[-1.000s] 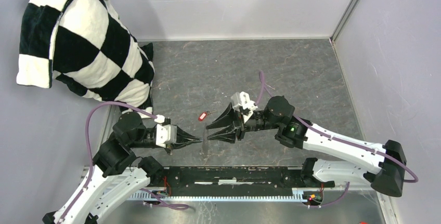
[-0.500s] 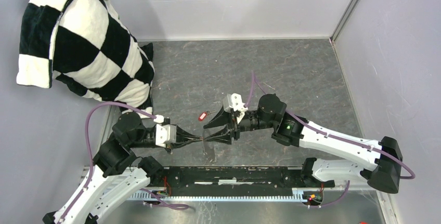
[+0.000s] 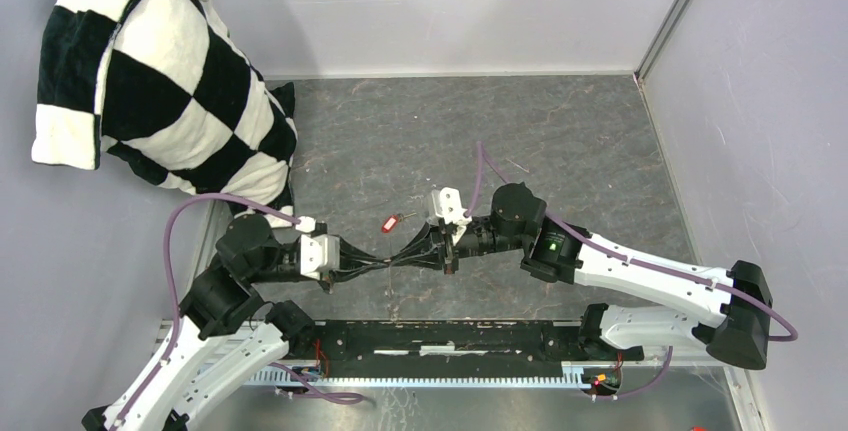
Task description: Put the keys on the keyring
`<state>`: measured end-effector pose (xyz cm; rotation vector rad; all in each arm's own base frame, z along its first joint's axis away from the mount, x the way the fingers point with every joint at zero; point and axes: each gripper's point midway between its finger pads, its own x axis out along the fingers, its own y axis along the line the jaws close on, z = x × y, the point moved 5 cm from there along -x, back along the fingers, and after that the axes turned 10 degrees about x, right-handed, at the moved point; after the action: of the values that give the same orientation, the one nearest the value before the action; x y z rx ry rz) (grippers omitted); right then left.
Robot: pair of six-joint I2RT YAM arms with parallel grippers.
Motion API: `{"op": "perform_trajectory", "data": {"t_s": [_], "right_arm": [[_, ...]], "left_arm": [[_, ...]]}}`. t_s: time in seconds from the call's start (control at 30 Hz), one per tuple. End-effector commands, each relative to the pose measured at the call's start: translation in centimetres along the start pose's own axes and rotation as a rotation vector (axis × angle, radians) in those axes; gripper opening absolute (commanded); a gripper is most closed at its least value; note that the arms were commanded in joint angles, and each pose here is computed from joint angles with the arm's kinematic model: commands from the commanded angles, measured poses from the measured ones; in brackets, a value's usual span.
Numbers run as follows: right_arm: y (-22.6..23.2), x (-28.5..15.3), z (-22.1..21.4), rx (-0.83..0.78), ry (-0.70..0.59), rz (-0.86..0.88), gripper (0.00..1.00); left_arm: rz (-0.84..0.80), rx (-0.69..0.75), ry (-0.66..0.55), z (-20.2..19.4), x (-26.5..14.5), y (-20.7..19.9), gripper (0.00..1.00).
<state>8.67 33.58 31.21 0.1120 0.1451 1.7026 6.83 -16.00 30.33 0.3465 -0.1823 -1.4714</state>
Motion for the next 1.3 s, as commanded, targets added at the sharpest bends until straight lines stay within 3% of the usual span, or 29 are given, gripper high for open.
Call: {"op": "perform_trajectory", "data": {"t_s": [0.0,0.17,0.33,0.5,0.63,0.93,1.27], "right_arm": [[-0.1,-0.2,3.0,-0.072,-0.074,-0.043,0.01],[0.0,-0.5,2.5,-0.053,-0.045,-0.048,0.01],[0.1,-0.4,2.5,-0.054,-0.044,-0.039,0.01],[0.1,-0.2,2.5,-0.047,-0.03,-0.025,0.01],[0.2,-0.2,2.5,-0.046,-0.028,-0.017,0.01],[0.4,-0.2,2.6,-0.044,-0.024,-0.003,0.01],[-0.5,-1.2,3.5,-0.059,-0.022,-0.121,0.35]], "left_arm": [[-0.044,-0.016,0.001,0.2,0.3,-0.2,0.04],[-0.069,-0.02,0.04,-0.4,0.1,-0.6,0.22],[-0.083,0.002,0.028,-0.3,-0.1,-0.8,0.25],[-0.079,0.019,0.027,-0.2,-0.1,-0.7,0.18],[-0.071,0.038,0.027,-0.2,-0.2,-0.6,0.03],[-0.022,0.06,0.017,0.0,-0.3,-0.2,0.02],[0.037,0.02,0.015,0.1,-0.3,0.4,0.02]]}}
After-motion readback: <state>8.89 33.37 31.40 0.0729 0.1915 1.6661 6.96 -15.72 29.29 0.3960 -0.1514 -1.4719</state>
